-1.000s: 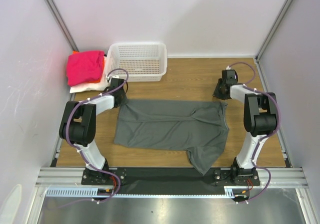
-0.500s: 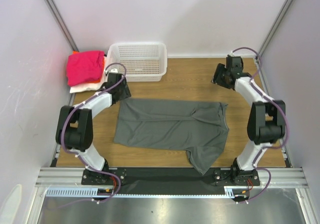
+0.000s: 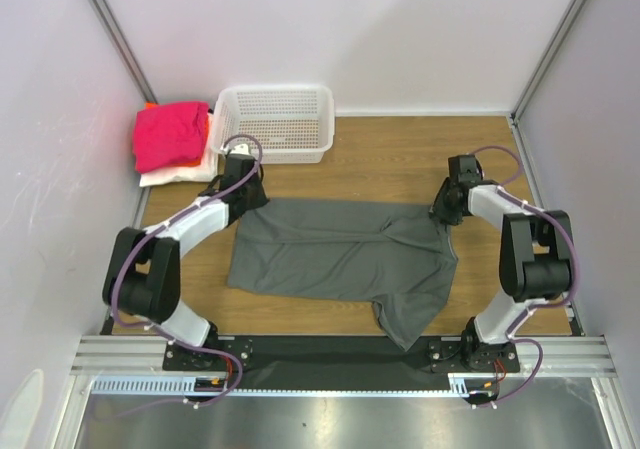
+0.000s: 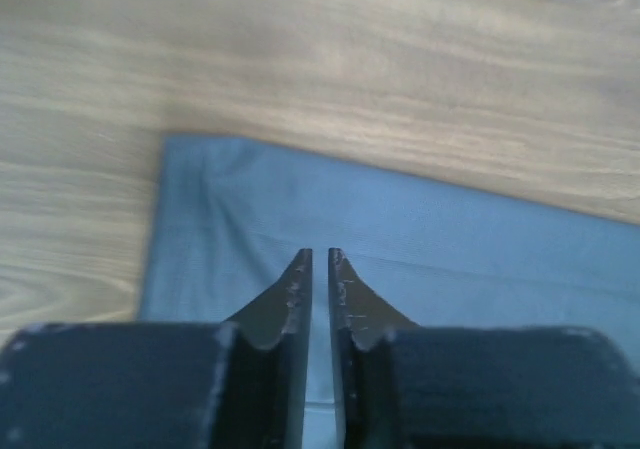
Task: Fold and stack the t-shirts
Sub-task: Fold the tshirt
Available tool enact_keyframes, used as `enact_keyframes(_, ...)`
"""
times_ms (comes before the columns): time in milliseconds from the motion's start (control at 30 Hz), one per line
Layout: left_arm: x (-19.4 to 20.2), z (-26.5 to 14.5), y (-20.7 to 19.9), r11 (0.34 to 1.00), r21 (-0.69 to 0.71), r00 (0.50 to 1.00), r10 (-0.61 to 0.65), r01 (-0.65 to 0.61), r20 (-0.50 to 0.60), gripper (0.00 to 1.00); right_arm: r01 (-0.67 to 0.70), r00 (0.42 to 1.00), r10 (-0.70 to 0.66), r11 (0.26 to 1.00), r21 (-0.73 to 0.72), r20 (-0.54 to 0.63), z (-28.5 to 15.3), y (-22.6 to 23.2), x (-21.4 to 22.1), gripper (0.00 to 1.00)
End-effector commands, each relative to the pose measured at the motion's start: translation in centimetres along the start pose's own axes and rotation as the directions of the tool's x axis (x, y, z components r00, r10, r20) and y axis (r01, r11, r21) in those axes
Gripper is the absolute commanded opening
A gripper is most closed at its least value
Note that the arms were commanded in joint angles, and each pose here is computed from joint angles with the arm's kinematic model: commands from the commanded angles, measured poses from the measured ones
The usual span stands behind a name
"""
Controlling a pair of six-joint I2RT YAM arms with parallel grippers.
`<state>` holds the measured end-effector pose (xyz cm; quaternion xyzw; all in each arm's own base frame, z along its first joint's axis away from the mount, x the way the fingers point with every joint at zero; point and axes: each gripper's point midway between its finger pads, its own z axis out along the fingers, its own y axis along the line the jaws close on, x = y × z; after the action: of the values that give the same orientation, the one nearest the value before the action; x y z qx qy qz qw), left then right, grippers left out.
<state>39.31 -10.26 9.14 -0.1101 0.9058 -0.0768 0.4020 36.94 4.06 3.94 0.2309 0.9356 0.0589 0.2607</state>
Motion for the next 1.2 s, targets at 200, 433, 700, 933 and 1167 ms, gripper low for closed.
enact_keyframes(200, 2.7, 4.0, -0.9, 0.986, -0.033, 0.982, -0.168, 0.166, -0.084, 0.00, 0.015, 0.999, -0.017, 0.998, 0.061, 0.034, 3.7, -0.1, -2.5, 0.38)
enact_keyframes(433, 2.9, 6.8, 0.0, 0.973, -0.095, 0.970, -0.218, 0.209, -0.109, 0.00, 0.034, 0.998, -0.037, 0.998, 0.052, 0.048, 6.0, 0.5, -4.7, 0.38)
enact_keyframes(700, 0.2, 7.7, 0.4, 0.982, -0.114, 0.985, -0.159, 0.150, -0.071, 0.01, 0.091, 0.994, -0.092, 0.996, 0.019, 0.063, 7.4, 2.3, -8.0, 0.38)
enact_keyframes(933, -2.0, 5.4, -1.7, 1.000, 0.009, 0.998, -0.017, 0.018, -0.061, 0.16, 0.150, 0.982, -0.132, 0.979, -0.138, 0.132, 2.4, 5.8, -10.7, 0.51)
enact_keyframes(1167, -2.9, 0.2, -2.8, 0.994, 0.051, 0.995, 0.100, -0.099, -0.008, 0.49, 0.247, 0.960, -0.193, 0.925, -0.287, 0.202, -2.9, 9.2, -10.4, 0.59)
